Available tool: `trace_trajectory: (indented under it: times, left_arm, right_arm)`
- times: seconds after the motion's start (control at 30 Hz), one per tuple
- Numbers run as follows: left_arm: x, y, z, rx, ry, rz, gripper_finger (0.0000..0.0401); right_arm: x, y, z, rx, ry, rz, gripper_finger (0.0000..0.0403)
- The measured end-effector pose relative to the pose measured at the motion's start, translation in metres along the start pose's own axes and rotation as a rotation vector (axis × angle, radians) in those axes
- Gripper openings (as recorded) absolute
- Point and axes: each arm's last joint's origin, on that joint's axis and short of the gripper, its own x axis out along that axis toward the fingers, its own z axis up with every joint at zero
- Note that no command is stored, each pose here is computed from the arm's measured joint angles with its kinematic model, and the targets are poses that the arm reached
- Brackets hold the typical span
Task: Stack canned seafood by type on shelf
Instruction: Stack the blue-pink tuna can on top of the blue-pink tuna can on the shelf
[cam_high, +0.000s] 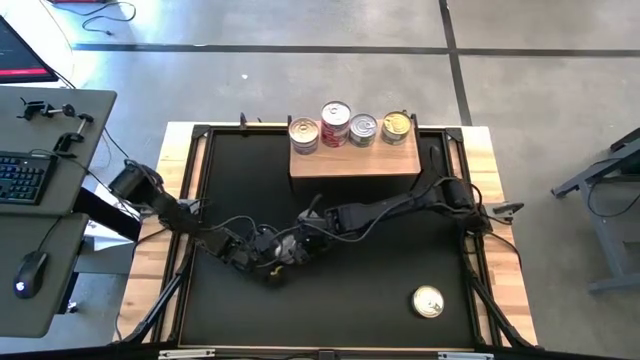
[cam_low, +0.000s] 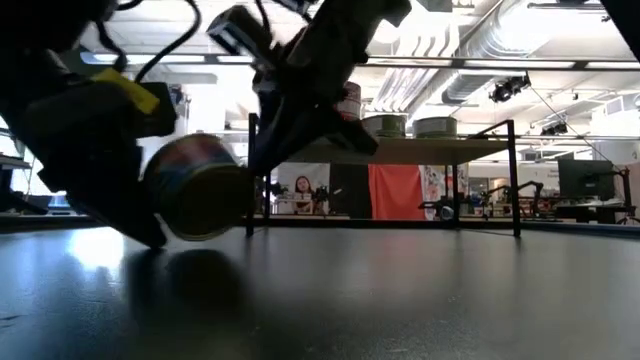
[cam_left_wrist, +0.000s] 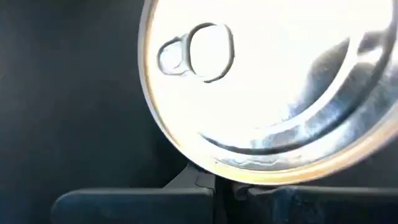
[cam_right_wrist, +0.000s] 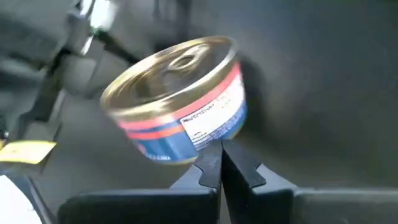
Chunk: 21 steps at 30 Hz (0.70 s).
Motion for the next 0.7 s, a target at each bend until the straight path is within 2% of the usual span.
trace_trajectory:
  times: [0.33, 0.7]
  left_arm:
    - [0.009, -0.012, 0.020, 0.128, -0.022, -0.002, 0.0000]
    - [0.009, -0.012, 0.022, 0.125, 0.008, -0.019, 0.0000]
  right_arm:
    - [-0.005, 0.012, -0.022, -0.018, 0.060, 0.005, 0.0000]
    - [-0.008, 0.012, -0.028, -0.043, 0.053, -0.035, 0.0000]
